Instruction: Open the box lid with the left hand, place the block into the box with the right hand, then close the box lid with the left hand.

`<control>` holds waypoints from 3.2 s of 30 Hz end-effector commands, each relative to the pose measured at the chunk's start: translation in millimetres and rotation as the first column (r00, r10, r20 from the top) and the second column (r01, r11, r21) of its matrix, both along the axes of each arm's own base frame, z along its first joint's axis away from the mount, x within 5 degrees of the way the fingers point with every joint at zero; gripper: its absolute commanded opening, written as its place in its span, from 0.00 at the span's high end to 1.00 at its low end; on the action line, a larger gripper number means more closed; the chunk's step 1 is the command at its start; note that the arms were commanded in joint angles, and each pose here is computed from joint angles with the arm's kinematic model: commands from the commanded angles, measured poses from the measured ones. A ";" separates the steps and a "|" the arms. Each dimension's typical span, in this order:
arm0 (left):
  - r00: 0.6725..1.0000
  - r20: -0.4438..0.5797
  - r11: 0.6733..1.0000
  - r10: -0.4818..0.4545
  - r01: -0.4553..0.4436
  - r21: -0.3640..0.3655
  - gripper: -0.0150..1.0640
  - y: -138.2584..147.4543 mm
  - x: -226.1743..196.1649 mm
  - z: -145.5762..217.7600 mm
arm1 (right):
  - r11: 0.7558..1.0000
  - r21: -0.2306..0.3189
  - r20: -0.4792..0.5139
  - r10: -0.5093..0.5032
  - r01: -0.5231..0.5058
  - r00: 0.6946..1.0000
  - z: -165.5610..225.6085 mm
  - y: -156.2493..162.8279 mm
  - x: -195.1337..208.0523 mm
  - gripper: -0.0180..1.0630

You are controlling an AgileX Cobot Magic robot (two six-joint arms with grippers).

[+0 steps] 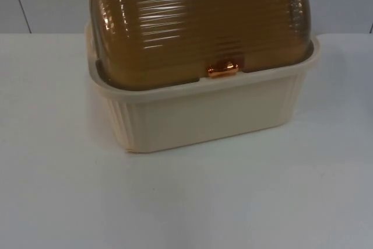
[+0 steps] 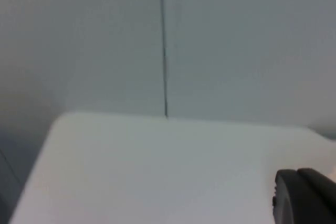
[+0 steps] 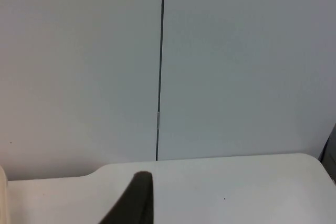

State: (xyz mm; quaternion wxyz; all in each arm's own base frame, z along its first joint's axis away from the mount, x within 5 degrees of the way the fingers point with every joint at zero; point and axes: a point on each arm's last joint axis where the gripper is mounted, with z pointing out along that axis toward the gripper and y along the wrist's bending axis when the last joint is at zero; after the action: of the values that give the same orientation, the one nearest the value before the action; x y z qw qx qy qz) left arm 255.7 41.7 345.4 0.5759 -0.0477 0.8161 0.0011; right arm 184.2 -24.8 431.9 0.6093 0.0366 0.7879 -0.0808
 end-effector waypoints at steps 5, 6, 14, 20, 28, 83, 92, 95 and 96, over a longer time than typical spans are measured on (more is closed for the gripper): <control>0.997 0.058 0.999 -0.045 0.045 0.009 0.99 -15.4 -8.6 11.6 | 1.000 -0.003 0.007 0.000 0.000 1.000 1.0 0.3 -2.0 0.01; 0.995 0.065 0.997 -0.070 0.071 -0.008 0.99 -22.9 -8.9 12.9 | 1.000 -0.003 0.007 0.000 0.000 1.000 1.0 0.3 -2.0 0.01; 0.975 0.090 0.978 -0.204 0.208 -0.028 0.98 -59.3 -9.8 17.5 | 1.000 0.000 0.005 0.001 -0.001 1.000 0.8 0.4 -2.0 0.01; 0.964 0.114 0.969 -0.241 0.245 -0.020 0.72 -67.2 -9.9 28.4 | 1.000 0.000 0.002 0.000 0.000 1.000 0.5 0.4 -2.1 0.01; 0.963 0.160 0.973 -0.215 0.226 -0.052 0.01 -67.0 -11.4 35.2 | 1.000 0.011 -0.001 -0.002 0.002 1.000 0.0 0.4 -2.2 0.01; 0.678 0.694 0.953 -0.241 0.030 0.302 0.01 -52.0 -302.9 113.5 | 0.997 -0.071 0.460 0.008 0.027 0.888 7.3 -14.1 -220.0 0.01; 0.655 0.726 0.955 -0.208 -0.026 0.297 0.01 -55.9 -352.1 93.2 | 0.999 -0.050 0.469 0.010 0.015 0.883 -18.5 -22.1 -274.6 0.01; 0.684 0.704 0.965 -0.191 -0.002 0.264 0.01 -58.8 -356.8 88.5 | 1.000 -0.026 0.441 0.006 0.006 0.897 -18.7 -22.7 -280.7 0.01; 0.699 0.689 0.967 -0.191 0.012 0.256 0.01 -59.1 -355.8 86.6 | 1.000 -0.020 0.440 0.020 -0.013 0.898 -16.7 -21.6 -286.0 0.01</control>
State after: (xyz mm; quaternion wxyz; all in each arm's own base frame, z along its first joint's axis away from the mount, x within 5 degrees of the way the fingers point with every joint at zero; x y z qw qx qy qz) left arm -100.9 -16.9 435.3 0.8552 0.0737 0.5102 0.0534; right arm -96.4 -47.9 415.2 0.7773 0.0445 0.6230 -0.0758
